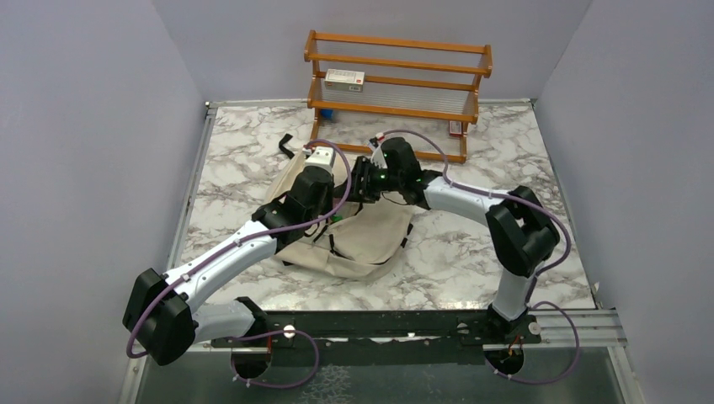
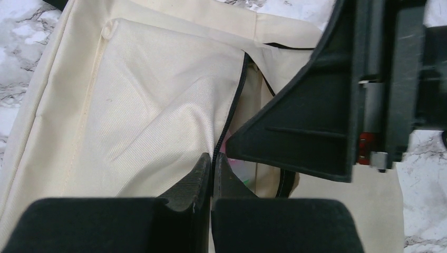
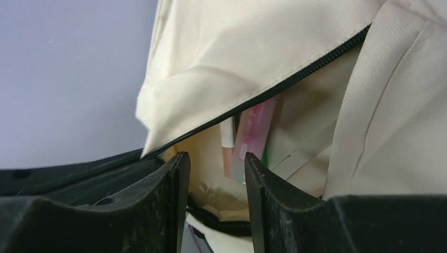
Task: Pack the student bag
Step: Place the stationery in the student bag, then zip the student bag at the center of the board.
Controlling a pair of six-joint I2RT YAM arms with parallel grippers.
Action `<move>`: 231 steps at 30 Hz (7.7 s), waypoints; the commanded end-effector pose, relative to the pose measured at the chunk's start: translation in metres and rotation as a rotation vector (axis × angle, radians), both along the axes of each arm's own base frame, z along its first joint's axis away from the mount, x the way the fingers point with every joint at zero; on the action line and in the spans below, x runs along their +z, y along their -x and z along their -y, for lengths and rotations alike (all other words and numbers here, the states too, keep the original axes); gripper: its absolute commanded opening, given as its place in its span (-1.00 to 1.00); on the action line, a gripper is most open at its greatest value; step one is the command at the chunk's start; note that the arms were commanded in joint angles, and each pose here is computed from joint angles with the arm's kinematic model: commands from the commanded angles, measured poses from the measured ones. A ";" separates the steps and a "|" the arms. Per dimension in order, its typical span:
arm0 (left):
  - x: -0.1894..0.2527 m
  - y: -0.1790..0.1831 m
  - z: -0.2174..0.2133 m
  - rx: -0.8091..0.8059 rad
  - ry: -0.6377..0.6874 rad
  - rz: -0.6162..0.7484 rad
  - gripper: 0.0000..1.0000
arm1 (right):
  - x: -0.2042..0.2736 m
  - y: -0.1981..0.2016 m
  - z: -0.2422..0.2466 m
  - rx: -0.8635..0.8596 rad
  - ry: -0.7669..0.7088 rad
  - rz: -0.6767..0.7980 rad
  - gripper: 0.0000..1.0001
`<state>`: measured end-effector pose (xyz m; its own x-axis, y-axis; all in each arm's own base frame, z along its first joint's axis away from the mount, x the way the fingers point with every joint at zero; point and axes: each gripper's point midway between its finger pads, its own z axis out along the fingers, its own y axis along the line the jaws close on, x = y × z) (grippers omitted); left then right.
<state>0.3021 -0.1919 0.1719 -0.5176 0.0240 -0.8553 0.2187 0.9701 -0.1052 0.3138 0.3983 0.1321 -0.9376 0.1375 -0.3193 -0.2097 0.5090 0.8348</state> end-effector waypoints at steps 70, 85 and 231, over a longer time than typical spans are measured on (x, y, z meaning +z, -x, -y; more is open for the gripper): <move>-0.011 0.034 0.029 -0.172 0.219 -0.038 -0.38 | 0.022 0.003 0.066 -0.043 0.305 0.304 -0.44; -0.047 0.045 0.038 -0.207 0.244 -0.123 -0.71 | 0.023 0.015 0.072 -0.034 0.278 0.319 -0.37; -0.014 0.023 -0.091 0.221 0.388 -0.039 -0.51 | 0.047 0.066 -0.040 0.460 0.219 1.264 -0.99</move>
